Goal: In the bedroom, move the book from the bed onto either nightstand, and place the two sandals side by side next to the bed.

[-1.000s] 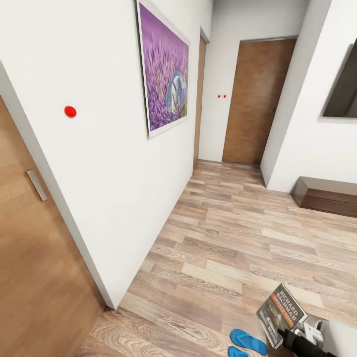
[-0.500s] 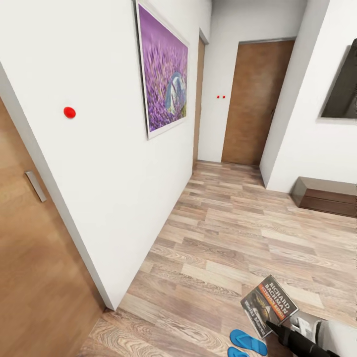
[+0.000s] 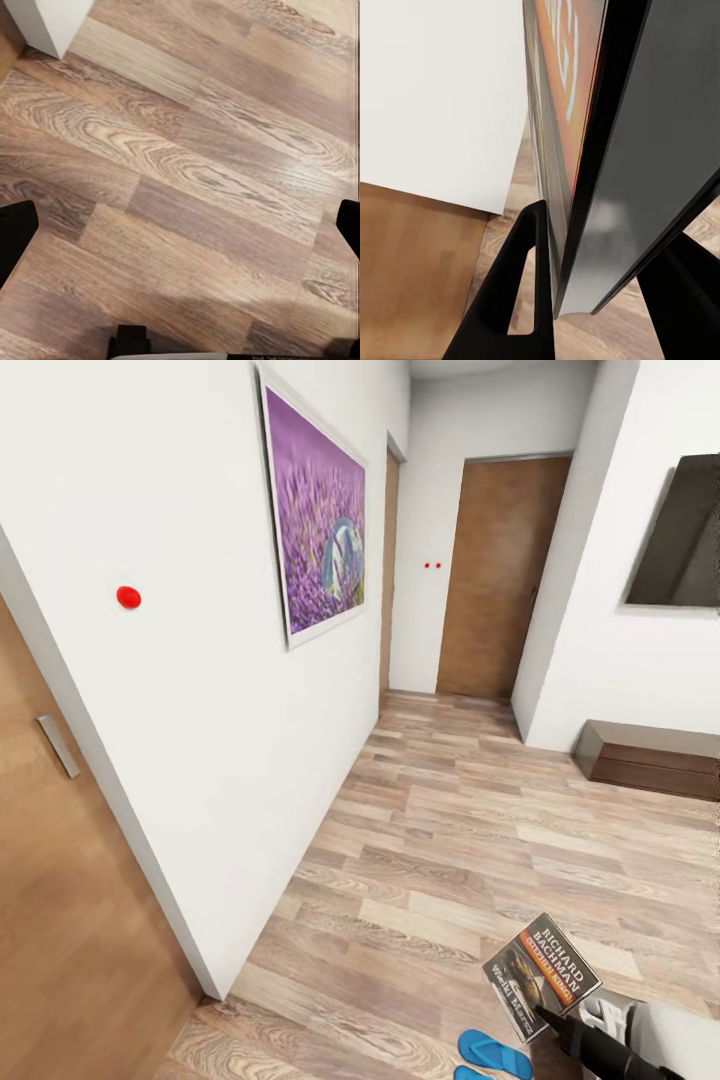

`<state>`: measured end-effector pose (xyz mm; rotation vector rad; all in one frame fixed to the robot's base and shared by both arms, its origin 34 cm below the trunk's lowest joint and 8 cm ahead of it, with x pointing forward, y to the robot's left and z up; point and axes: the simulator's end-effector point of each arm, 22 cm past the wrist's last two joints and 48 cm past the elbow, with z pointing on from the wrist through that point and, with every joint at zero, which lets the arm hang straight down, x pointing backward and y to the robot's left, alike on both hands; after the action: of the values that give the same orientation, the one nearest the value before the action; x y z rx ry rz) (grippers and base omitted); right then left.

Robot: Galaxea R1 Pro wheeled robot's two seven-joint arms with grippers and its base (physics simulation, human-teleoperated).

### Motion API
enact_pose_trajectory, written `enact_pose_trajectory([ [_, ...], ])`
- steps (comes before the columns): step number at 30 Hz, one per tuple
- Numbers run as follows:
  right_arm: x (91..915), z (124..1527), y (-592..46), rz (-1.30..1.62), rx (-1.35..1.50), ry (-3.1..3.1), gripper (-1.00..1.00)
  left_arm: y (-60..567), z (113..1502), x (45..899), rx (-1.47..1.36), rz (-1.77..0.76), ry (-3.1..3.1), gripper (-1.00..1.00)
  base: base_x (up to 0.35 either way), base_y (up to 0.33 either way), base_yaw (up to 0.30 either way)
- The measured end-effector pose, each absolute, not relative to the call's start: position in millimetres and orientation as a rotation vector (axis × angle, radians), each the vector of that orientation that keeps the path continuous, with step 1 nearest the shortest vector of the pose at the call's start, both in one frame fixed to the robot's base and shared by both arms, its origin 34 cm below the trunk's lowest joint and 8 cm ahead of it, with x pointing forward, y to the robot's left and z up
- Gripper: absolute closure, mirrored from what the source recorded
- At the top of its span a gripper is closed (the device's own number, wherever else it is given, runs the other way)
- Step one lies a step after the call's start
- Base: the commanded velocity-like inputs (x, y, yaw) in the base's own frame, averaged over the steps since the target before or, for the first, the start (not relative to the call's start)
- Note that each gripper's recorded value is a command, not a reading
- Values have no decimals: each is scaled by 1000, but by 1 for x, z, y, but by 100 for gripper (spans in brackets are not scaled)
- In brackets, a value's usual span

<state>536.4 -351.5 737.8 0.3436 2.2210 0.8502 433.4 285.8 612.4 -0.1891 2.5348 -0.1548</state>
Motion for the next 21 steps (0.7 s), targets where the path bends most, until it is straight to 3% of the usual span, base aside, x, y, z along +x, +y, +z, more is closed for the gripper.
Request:
enact_pose_trajectory([
  [21, 542, 748, -350, 850, 330, 2196, 100, 284, 620, 442, -187, -160, 2509, -100, 0, 0, -16],
])
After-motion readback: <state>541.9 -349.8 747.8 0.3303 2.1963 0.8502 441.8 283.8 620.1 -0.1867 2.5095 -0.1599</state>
